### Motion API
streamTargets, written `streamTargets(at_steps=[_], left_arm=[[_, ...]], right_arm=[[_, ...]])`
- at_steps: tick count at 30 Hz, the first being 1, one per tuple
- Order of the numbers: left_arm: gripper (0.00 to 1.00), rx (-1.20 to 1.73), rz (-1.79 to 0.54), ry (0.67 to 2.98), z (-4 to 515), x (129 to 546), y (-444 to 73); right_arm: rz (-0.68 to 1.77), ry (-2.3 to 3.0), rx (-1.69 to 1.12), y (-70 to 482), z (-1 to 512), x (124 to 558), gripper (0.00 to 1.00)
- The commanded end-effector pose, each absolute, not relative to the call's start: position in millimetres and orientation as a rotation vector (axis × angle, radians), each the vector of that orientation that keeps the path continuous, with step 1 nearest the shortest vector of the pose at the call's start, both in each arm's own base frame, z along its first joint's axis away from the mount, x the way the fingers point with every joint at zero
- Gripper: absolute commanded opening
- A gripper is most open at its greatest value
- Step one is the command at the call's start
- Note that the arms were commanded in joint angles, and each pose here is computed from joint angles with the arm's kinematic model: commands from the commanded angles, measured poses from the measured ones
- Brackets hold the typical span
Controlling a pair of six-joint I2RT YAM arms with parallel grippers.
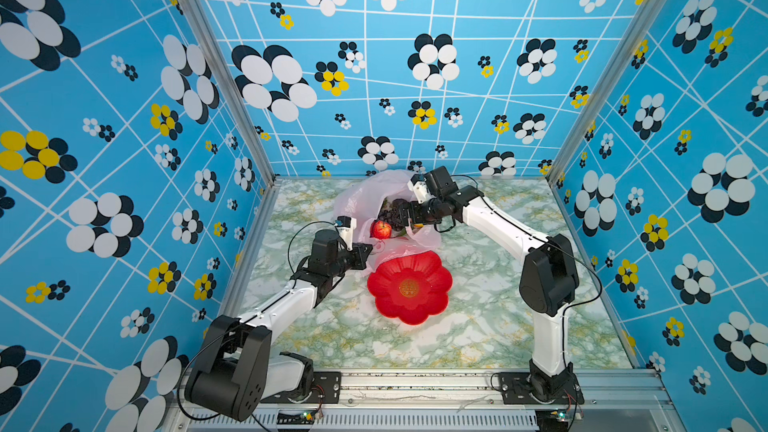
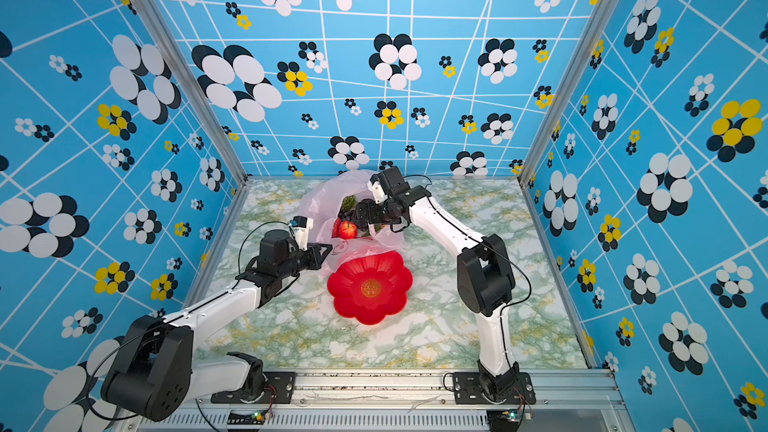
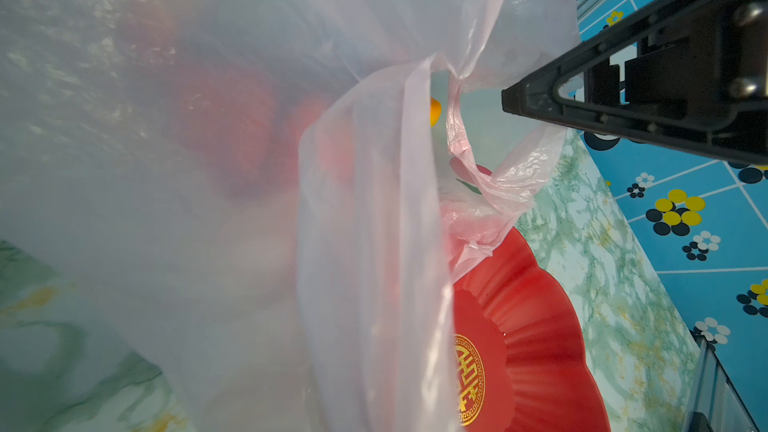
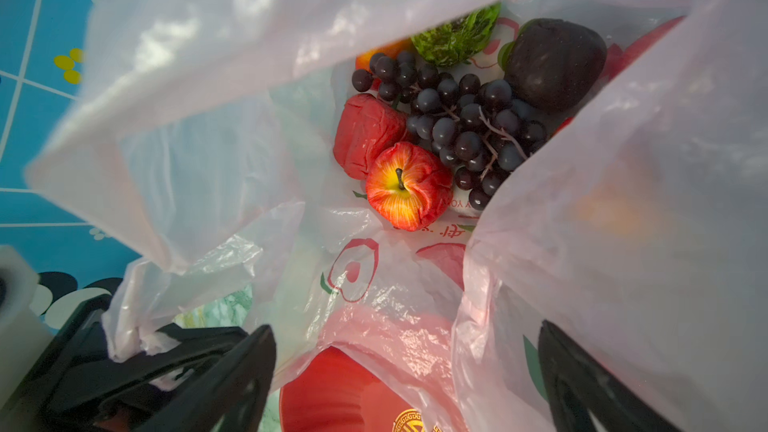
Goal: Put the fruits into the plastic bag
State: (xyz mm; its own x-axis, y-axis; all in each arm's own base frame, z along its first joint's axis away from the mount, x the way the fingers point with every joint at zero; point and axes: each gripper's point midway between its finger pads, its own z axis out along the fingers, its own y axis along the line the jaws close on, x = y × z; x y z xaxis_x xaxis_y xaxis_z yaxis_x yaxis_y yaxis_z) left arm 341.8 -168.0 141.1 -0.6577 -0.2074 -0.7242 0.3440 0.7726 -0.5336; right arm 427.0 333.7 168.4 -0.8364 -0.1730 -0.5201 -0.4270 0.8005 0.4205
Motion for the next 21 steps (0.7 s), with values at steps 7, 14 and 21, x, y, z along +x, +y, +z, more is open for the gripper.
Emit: streamTargets(at_steps=[7,14,21], left_arm=[[0.00,0.095,-0.835,2.108,149.2,344.5,-165.7],[0.00,0.092,-0.834,2.098,150.7,343.4,-164.7],[0.00,0.093,-0.835,2.100,150.7,343.8,-165.0]], right_arm=[[0.712,2.577,-0.495,335.7,153.1,420.4,1.00],[0.771,2.604,-0.498,348.7,140.8,418.1,1.00],[0.885,2.625,-0.495,369.4,134.0,413.1,0.99]])
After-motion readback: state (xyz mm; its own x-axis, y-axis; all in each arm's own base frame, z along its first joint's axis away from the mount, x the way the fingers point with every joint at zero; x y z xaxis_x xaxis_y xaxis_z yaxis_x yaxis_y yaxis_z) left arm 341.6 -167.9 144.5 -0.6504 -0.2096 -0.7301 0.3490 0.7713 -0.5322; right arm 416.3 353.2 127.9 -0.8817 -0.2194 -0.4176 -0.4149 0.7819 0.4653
